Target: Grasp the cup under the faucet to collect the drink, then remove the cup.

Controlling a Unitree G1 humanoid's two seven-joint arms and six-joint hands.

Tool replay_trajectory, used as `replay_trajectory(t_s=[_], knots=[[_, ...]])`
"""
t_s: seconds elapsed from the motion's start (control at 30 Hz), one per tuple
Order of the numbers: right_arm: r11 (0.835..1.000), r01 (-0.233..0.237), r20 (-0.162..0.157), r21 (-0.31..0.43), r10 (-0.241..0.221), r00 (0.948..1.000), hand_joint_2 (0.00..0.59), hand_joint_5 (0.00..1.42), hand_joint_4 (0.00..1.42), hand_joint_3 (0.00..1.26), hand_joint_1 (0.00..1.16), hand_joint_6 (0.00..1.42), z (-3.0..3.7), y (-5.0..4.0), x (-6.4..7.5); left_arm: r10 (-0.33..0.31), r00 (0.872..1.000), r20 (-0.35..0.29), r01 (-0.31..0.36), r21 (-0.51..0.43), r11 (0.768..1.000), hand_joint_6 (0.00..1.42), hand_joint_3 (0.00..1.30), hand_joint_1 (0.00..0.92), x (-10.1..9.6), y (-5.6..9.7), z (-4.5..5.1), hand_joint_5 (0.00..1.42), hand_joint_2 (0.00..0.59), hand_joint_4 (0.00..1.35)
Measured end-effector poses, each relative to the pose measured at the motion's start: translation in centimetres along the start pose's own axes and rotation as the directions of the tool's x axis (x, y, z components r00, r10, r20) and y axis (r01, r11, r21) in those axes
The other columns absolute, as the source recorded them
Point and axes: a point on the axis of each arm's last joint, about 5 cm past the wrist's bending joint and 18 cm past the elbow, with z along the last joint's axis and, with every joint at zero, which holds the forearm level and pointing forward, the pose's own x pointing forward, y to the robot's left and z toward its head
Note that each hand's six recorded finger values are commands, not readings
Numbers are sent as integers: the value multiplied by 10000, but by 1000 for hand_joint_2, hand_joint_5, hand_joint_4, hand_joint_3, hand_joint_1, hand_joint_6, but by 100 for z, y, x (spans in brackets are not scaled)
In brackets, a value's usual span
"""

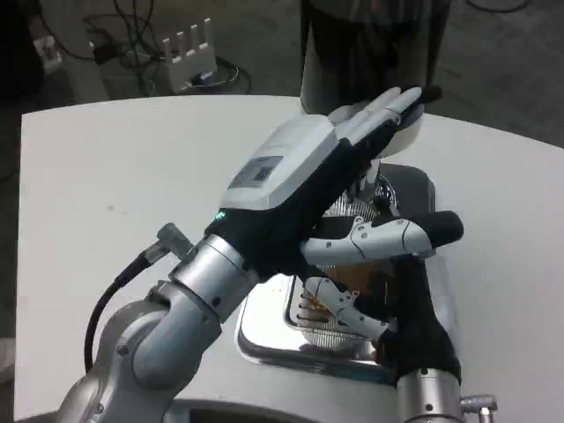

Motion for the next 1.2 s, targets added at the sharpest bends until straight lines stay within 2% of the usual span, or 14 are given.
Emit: replay_trajectory(t_s=[0.2, 0.33, 0.5, 0.7, 0.73, 0.8, 0.87, 0.97, 1.2], knots=[[10000, 3, 102, 57, -3, 9999, 169, 169, 156, 112, 763, 196, 38, 51, 54, 6, 10000, -13, -6, 10, 10000, 53, 96, 0, -2, 6, -2, 156, 81, 33], [10000, -35, -2, 45, 35, 10000, 171, 179, 170, 122, 761, 209, 21, 72, 62, 19, 10000, -17, -19, -3, 10000, 54, 96, 0, -3, 8, -4, 157, 82, 33], [9998, 185, 19, -18, -185, 9998, 179, 220, 190, 150, 783, 239, 22, 90, 69, 35, 10000, -35, -35, -66, 10000, 55, 96, 0, -10, 21, -12, 158, 83, 36], [9966, 776, 203, -262, -771, 9968, 174, 380, 334, 241, 830, 408, 33, 107, 72, 43, 10000, -66, -43, -34, 10000, 55, 96, 0, -18, 36, -22, 159, 83, 42], [9953, 920, 247, -316, -913, 9955, 172, 503, 456, 338, 838, 468, 35, 109, 72, 41, 10000, -72, -42, -21, 10000, 56, 95, 0, -20, 39, -24, 159, 83, 42], [9933, 1092, 282, -365, -1082, 9937, 169, 615, 564, 439, 855, 533, 34, 109, 72, 49, 10000, -75, -49, -10, 10000, 65, 94, 0, -22, 43, -26, 150, 83, 35], [9913, 1249, 328, -408, -1236, 9918, 172, 700, 642, 518, 869, 584, 36, 109, 72, 79, 9999, -96, -79, -45, 10000, 177, 84, 0, -28, 47, -31, 152, 83, 15], [9904, 1317, 354, -410, -1303, 9908, 162, 789, 732, 603, 878, 652, 37, 110, 71, 141, 9998, -143, -147, -410, 9991, 235, 75, 0, -47, 47, -44, 158, 83, 1], [9890, 1421, 433, -403, -1404, 9891, 147, 999, 875, 760, 887, 978, 39, 99, 49, 362, 9985, -418, -415, -1335, 9902, 262, 65, 0, -112, 67, -53, 170, 83, 0]])
